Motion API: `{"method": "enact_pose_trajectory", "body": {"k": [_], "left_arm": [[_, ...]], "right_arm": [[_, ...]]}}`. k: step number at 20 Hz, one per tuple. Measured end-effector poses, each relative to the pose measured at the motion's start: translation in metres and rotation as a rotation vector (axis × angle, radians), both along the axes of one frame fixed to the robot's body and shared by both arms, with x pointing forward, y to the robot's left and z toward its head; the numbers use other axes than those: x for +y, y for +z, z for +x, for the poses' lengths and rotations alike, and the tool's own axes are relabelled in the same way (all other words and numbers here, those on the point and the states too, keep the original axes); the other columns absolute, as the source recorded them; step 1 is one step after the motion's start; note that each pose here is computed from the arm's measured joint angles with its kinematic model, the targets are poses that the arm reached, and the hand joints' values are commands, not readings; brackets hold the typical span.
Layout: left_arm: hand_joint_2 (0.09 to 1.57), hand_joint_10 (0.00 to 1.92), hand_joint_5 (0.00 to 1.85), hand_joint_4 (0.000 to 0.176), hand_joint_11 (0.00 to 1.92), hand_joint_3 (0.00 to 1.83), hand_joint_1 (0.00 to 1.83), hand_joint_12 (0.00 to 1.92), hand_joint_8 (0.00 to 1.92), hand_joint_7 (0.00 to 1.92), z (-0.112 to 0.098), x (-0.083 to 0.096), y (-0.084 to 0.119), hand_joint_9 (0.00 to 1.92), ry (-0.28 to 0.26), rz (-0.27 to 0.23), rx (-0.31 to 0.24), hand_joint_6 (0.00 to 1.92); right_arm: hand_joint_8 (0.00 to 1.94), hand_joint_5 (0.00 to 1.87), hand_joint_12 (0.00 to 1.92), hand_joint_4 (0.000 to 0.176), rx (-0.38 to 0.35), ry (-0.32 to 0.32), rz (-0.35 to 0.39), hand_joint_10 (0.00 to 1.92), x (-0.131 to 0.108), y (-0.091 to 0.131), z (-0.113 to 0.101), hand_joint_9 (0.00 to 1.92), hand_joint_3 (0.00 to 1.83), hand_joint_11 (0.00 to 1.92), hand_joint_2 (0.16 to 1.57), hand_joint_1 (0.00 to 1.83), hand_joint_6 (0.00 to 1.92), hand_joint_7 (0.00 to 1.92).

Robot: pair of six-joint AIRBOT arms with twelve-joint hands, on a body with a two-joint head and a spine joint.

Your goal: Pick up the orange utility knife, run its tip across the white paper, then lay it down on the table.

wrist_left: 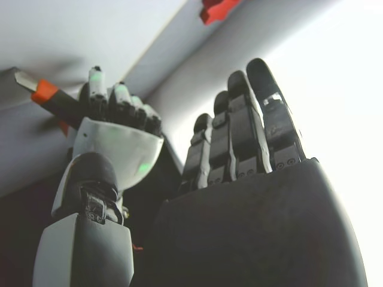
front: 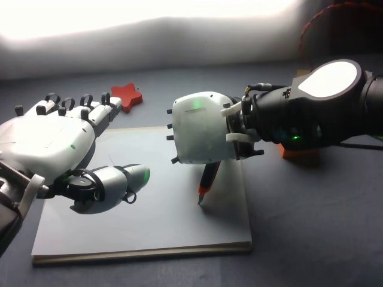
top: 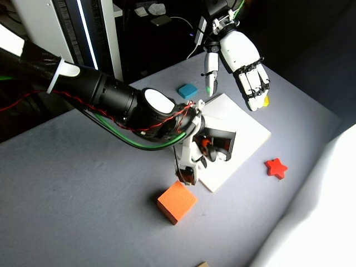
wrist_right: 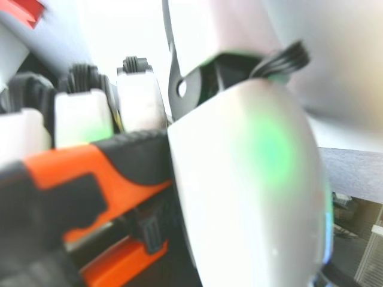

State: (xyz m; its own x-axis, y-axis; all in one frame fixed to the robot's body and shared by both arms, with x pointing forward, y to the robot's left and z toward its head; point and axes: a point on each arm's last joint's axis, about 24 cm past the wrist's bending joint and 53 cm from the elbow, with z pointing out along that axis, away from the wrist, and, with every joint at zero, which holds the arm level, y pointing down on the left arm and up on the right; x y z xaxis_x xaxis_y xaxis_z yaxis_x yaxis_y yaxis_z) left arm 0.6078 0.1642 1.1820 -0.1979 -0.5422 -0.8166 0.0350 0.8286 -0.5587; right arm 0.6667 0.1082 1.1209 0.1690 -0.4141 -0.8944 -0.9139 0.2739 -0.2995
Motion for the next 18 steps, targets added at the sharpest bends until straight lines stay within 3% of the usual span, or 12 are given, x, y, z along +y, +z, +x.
{"method": "enact_pose_trajectory", "body": {"k": [8,16,18], "left_arm": [[1.24,0.01,0.00,0.065,0.00,0.00,0.16,0.78,0.00,0.12,0.000,0.000,0.000,0.21,0.001,0.001,0.000,0.00],[1.24,0.00,0.01,0.063,0.00,0.00,0.17,0.82,0.00,0.13,0.000,0.000,0.000,0.22,0.001,0.001,0.001,0.00],[1.24,0.00,0.01,0.056,0.00,0.00,0.19,0.81,0.00,0.12,0.000,0.000,0.000,0.20,0.002,0.000,0.001,0.00]], "right_arm": [[1.94,1.21,1.92,0.176,0.010,-0.018,0.000,1.92,-0.012,-0.001,0.014,1.58,0.00,1.64,1.23,1.54,1.92,1.45],[1.94,1.20,1.92,0.176,0.010,-0.026,0.004,1.92,-0.015,0.001,0.020,1.57,0.00,1.64,1.22,1.55,1.92,1.42],[1.94,1.20,1.92,0.176,0.004,-0.032,0.014,1.92,-0.015,0.007,0.022,1.56,0.00,1.62,1.23,1.54,1.92,1.39]]}}
